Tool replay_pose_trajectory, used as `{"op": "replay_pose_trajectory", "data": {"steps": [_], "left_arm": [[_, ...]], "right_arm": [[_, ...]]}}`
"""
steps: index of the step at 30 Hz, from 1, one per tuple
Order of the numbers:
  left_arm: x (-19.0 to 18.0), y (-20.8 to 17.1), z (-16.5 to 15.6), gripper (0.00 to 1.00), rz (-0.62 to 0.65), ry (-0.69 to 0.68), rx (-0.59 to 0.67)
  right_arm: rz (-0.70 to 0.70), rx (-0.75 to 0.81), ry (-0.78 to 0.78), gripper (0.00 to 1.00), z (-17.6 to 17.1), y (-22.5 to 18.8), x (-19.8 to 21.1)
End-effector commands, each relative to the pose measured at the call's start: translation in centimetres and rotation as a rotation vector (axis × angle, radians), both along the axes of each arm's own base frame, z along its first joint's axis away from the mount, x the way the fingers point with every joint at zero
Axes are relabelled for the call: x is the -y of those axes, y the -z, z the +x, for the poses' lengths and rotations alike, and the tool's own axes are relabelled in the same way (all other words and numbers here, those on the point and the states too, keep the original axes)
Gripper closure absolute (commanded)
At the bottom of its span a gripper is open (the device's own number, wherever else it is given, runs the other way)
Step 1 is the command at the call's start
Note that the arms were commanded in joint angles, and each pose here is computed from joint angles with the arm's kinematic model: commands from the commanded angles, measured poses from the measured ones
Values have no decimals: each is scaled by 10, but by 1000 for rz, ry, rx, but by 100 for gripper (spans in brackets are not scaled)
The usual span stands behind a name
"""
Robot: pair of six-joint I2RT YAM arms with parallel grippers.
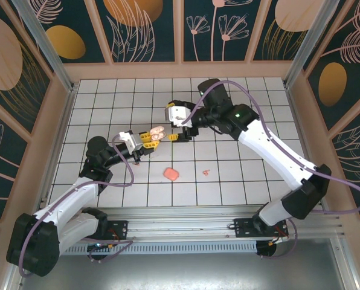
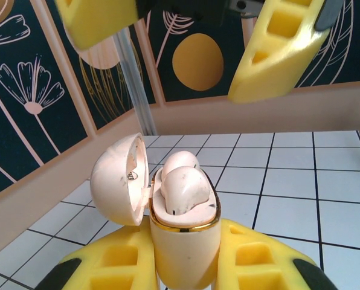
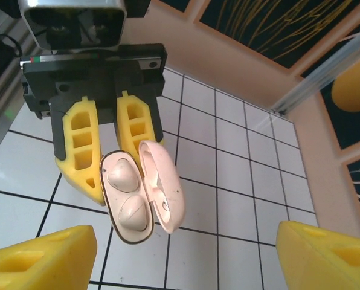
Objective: Insert the wireless bluetooth earbuds into the charging case
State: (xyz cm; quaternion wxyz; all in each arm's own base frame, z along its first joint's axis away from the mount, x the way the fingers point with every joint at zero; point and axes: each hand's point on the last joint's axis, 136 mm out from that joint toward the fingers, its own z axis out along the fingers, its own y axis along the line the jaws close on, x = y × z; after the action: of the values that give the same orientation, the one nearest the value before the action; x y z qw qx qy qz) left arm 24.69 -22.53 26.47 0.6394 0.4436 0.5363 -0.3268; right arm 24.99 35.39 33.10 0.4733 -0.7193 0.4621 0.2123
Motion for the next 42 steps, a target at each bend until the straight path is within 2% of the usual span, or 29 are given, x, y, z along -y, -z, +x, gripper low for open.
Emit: {"op": "replay_pose_trajectory", "data": {"steps": [1,13,21,26,31,34,37,40,42], "left_arm": [[2,-17,-3,97,-8,21,52],[1,-18,0,97,-8,10,54],[-3,-16,8,97,-5,-49,50],[-5,-11,15,97,6,-81,32],[-5,-8,22,97,2,-102,-2],[-7,-3,34,97,0,-147,-66],[-5,5,47,97,-35,-166,-207],[0,20,58,98,-92,-166,-393],[3,33,69,99,-138,-178,-539]], "right_arm": [[-26,9,-98,21,-6,4,-5],[-102,-118,-198,24,-13,37,-21],[-119,-168,-226,35,-25,40,-17],[-96,-166,-214,40,-36,34,-7],[-16,-174,-170,42,-38,25,5],[77,-223,-95,42,-28,15,12],[196,-323,36,41,-8,10,21],[307,-476,246,42,26,12,37],[377,-615,457,41,57,20,56]]}}
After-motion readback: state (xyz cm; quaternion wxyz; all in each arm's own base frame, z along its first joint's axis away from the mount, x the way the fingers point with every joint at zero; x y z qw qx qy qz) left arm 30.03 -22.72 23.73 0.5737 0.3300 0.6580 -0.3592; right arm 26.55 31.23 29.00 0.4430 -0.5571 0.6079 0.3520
